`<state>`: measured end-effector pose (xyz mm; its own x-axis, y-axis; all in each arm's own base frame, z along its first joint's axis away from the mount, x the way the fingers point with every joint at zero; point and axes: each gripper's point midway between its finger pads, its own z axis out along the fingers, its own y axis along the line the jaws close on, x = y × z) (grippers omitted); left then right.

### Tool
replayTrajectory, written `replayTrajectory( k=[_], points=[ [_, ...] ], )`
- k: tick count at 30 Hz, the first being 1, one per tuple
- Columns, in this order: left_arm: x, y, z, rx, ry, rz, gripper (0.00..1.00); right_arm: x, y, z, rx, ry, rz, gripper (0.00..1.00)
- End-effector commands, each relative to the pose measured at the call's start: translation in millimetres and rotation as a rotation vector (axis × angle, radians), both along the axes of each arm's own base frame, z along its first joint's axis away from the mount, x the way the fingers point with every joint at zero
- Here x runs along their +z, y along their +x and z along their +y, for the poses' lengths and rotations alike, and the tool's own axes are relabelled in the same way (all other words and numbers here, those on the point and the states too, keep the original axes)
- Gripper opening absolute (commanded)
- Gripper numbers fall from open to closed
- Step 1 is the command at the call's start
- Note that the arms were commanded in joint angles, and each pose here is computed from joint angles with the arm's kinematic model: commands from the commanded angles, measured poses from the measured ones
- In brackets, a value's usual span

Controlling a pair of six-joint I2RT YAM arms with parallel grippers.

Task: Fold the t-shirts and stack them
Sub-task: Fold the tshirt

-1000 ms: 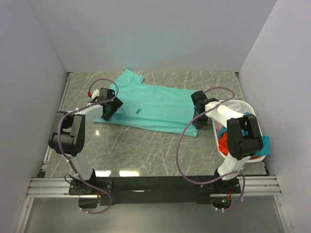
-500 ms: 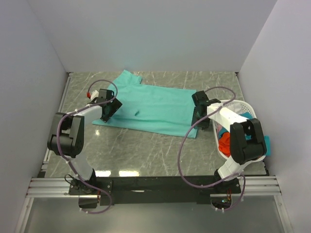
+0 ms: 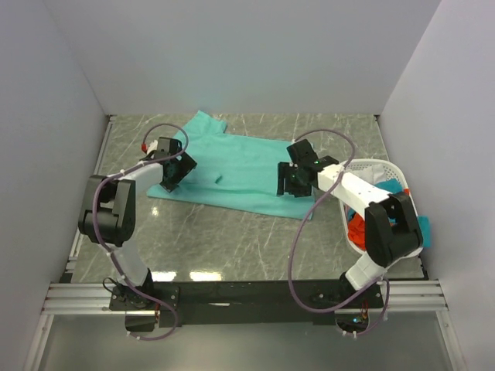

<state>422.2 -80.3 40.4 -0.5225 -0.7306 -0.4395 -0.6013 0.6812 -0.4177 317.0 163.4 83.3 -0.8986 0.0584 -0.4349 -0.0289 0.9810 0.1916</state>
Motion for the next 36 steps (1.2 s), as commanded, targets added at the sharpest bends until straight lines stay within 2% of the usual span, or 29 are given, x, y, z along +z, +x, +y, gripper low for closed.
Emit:
replayTrajectory(
  k=[1, 7, 11, 16, 20, 24, 26, 28, 30, 36],
  points=[
    [0, 10, -17, -0.061, -0.042, -0.011, 0.99, -10, 13, 27, 0.052, 0.096, 0.006, 0.69],
    [-21, -1, -9, -0.036, -0.009, 0.065, 1.00, -44, 18, 28, 0.038, 0.061, 0.076, 0.68],
    [-32, -28, -2, -0.013, 0.005, 0.112, 0.99, -59, 4, 20, 0.013, 0.042, 0.108, 0.69],
    [-43, -81, -2, 0.008, -0.013, 0.163, 0.99, -75, -44, 3, -0.007, 0.016, 0.158, 0.68],
    [-49, -128, -6, 0.030, 0.035, 0.222, 1.00, -81, -86, -9, -0.010, 0.001, 0.178, 0.69],
    [-59, -189, -7, 0.053, 0.075, 0.322, 1.00, -78, -111, -21, -0.013, -0.032, 0.170, 0.68],
    [-52, -208, -11, 0.050, 0.075, 0.341, 1.00, -67, -118, -22, 0.005, -0.031, 0.142, 0.69],
    [-39, -212, -15, 0.048, 0.060, 0.312, 0.99, -57, -120, -27, 0.008, -0.053, 0.115, 0.69],
    [-23, -211, -16, 0.045, 0.074, 0.286, 0.99, -34, -113, -21, 0.033, -0.014, 0.042, 0.69],
    [34, -172, -22, 0.017, 0.083, 0.107, 0.99, 15, -101, -11, 0.069, 0.079, -0.105, 0.70]
  ],
)
